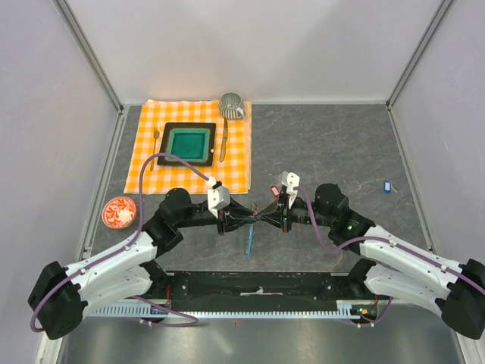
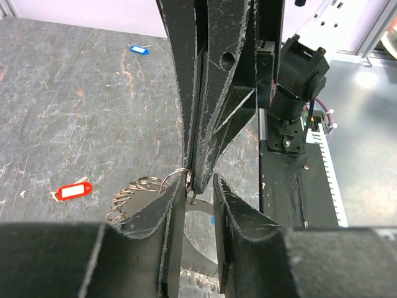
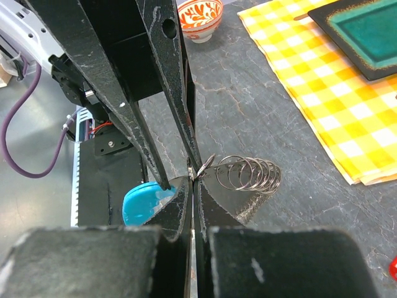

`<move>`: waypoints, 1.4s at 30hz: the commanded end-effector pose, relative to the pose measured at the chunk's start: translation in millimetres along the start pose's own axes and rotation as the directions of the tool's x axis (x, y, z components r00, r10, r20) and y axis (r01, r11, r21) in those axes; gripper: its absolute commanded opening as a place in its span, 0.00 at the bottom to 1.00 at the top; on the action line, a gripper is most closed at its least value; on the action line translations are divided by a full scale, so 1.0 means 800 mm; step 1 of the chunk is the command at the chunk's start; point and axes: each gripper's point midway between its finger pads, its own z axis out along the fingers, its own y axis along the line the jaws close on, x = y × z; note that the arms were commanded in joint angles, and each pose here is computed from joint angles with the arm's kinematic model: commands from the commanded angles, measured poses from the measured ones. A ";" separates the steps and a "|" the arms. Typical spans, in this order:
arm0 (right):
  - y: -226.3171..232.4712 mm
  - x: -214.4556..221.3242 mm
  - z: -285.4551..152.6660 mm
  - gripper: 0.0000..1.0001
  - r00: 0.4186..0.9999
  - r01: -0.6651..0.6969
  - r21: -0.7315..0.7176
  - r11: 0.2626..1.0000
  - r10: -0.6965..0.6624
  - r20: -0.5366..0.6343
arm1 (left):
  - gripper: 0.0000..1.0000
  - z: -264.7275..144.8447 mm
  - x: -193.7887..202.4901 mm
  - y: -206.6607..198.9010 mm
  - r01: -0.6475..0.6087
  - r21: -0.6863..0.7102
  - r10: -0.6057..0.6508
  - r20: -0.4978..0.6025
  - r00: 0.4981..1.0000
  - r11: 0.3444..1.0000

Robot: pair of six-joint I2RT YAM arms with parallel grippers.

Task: Put the keys on the keyring

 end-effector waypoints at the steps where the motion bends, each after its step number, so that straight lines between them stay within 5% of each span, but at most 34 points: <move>1: 0.004 -0.063 -0.003 0.01 0.987 0.091 0.013 0.996 -0.092 0.132 | 0.30 0.002 -0.011 0.001 0.016 -0.016 -0.016 0.002 1.000 1.000; 12: 0.005 -0.062 -0.004 0.01 0.987 0.089 0.011 0.996 -0.089 0.133 | 0.17 0.002 -0.008 0.001 0.037 -0.019 -0.037 -0.005 0.999 0.999; 23: 0.006 -0.068 -0.009 0.01 0.984 0.089 0.023 0.996 -0.092 0.153 | 0.17 -0.001 0.004 0.006 0.054 -0.053 -0.055 -0.006 0.998 0.997; 26: 0.007 -0.068 -0.009 0.01 0.985 0.086 0.018 0.996 -0.088 0.152 | 0.02 -0.001 0.008 0.008 0.057 -0.061 -0.058 -0.009 0.998 0.997; 29: 0.005 -0.067 -0.010 0.03 0.986 0.084 0.028 0.996 -0.088 0.143 | 0.02 -0.002 0.006 0.009 0.052 -0.064 -0.052 -0.004 0.999 0.997; 32: 0.001 -0.063 -0.011 0.23 0.990 0.071 0.048 0.996 -0.076 0.122 | 0.02 -0.005 0.001 0.013 0.040 -0.090 -0.041 -0.004 0.999 0.995; 36: -0.014 -0.054 -0.020 0.66 0.996 0.028 0.133 0.991 -0.038 0.075 | 0.02 -0.010 0.005 0.039 0.045 -0.210 -0.064 -0.087 0.994 0.977; 42: -0.019 -0.057 -0.035 0.76 0.996 0.044 0.192 0.980 -0.059 0.074 | 0.02 0.003 0.005 0.038 0.057 -0.198 -0.091 -0.167 0.982 0.979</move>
